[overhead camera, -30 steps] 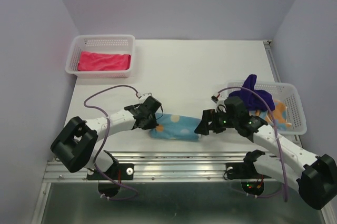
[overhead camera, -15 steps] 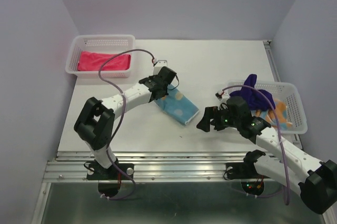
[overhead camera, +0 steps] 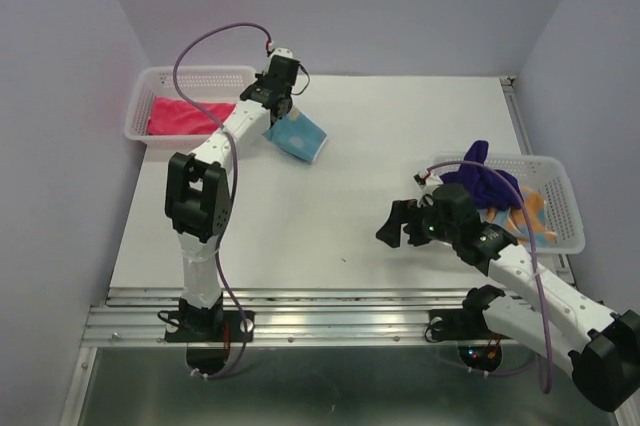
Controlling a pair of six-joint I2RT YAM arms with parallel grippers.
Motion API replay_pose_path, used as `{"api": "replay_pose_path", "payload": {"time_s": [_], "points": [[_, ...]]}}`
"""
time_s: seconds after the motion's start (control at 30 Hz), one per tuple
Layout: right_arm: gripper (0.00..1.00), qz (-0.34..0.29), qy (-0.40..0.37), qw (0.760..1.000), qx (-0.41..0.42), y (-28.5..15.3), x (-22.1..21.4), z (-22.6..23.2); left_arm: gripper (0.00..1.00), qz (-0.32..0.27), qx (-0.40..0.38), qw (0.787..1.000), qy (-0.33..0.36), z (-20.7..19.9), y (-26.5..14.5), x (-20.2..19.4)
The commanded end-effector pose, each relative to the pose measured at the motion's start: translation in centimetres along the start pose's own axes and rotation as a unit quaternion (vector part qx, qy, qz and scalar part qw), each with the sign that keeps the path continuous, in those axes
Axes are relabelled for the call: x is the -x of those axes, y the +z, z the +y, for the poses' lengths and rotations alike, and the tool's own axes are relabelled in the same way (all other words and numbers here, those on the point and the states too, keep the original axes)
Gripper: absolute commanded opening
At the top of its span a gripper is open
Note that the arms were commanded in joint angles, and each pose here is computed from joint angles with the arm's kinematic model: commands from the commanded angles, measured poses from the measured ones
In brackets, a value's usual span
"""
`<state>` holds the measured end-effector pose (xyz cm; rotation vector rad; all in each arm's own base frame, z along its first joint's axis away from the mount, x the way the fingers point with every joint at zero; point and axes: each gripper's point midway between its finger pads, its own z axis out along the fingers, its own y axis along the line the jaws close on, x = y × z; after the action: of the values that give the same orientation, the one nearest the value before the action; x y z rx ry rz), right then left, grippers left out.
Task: Fold and stack the towels
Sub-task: Neatly place the folded towel into the bin
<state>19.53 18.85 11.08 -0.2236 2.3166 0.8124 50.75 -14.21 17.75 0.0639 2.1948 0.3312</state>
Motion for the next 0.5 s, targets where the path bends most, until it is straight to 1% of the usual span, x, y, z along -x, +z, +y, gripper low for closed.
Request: {"api": "replay_pose_path", "payload": {"time_s": [0.0, 0.07, 0.1, 0.13, 0.23, 0.37, 0.47], "points": [[1.0, -0.04, -0.013, 0.999, 0.001, -0.3, 3.1, 1.0, 0.0, -0.042, 0.033, 0.998, 0.037, 4.6, -0.1, 4.8], [1.0, -0.038, -0.011, 0.999, -0.004, -0.2, 2.9, 0.9, 0.0, -0.062, 0.036, 0.997, 0.025, 6.3, -0.4, 7.6], [1.0, -0.038, -0.012, 0.999, -0.005, -0.2, 3.0, 0.9, 0.0, -0.058, 0.036, 0.997, 0.03, 6.1, 0.0, 7.3], [1.0, -0.038, -0.012, 0.999, -0.005, -0.2, 3.0, 0.8, 0.0, -0.067, 0.04, 0.997, 0.02, 7.4, -0.4, 8.8], [1.0, -0.037, -0.011, 0.999, -0.012, -0.1, 3.0, 0.6, 0.0, -0.081, 0.038, 0.996, 0.018, 8.8, -0.7, 10.9], [1.0, -0.036, -0.009, 0.999, -0.019, 0.0, 2.9, 0.3, 0.0, -0.098, 0.047, 0.994, 0.016, 10.7, -2.1, 12.9], [1.0, -0.034, -0.008, 0.999, -0.021, 0.0, 2.9, 0.3, 0.0, -0.105, 0.052, 0.993, 0.009, 12.4, -3.0, 13.4]]}}
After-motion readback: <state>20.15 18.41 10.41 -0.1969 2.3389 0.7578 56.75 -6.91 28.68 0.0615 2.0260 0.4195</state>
